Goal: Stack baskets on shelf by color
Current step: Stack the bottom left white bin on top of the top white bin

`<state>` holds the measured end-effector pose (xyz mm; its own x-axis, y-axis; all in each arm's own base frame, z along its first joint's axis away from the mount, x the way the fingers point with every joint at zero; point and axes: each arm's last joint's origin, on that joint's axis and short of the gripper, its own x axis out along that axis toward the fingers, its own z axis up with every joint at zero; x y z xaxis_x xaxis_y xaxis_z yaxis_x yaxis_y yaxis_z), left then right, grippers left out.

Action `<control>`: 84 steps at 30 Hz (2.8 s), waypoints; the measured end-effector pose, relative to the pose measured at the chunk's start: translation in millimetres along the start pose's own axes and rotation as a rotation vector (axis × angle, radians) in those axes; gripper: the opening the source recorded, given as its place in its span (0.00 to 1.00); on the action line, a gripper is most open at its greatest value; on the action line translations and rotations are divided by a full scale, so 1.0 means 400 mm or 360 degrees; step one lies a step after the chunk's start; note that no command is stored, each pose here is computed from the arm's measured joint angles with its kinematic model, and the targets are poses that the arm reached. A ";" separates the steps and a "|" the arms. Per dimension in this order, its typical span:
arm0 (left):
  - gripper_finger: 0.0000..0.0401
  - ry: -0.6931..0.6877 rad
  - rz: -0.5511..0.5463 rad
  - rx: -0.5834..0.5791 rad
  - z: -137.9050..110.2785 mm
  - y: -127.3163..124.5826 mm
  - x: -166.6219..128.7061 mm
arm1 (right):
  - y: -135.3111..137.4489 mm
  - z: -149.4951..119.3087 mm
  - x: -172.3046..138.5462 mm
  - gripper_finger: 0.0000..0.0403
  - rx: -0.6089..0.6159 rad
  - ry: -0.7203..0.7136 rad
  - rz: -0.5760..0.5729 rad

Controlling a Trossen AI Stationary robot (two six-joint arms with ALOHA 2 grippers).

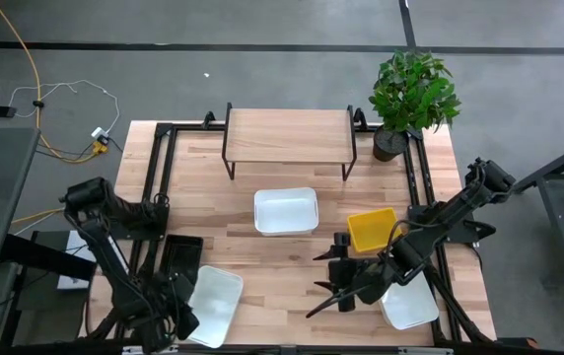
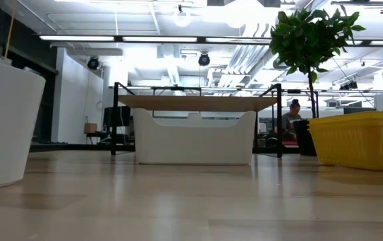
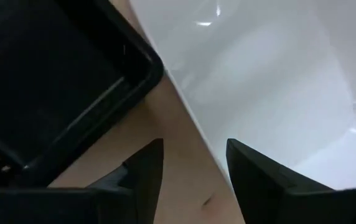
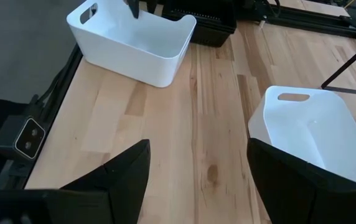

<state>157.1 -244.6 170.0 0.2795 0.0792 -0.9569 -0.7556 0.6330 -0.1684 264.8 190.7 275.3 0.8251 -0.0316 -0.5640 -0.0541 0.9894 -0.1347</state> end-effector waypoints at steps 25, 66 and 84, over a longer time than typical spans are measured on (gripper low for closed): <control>0.01 -0.0047 -0.0141 0.0431 0.066 -0.121 -0.077 | 0.000 0.001 0.000 0.63 -0.0008 -0.0010 -0.0012; 0.00 -0.0574 0.0389 0.1443 0.971 0.036 -0.115 | 0.080 0.026 -0.164 0.63 -0.0303 -0.0104 -0.0390; 0.00 -0.0524 0.0197 0.1342 0.939 0.068 0.027 | 0.079 0.026 -0.163 0.63 -0.0241 -0.0114 -0.0393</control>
<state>362.3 62.7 244.0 0.4779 0.3178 -0.8189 -0.1446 0.9480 0.2835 215.1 225.6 316.5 0.8612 -0.2530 -0.4407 0.0740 0.9205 -0.3838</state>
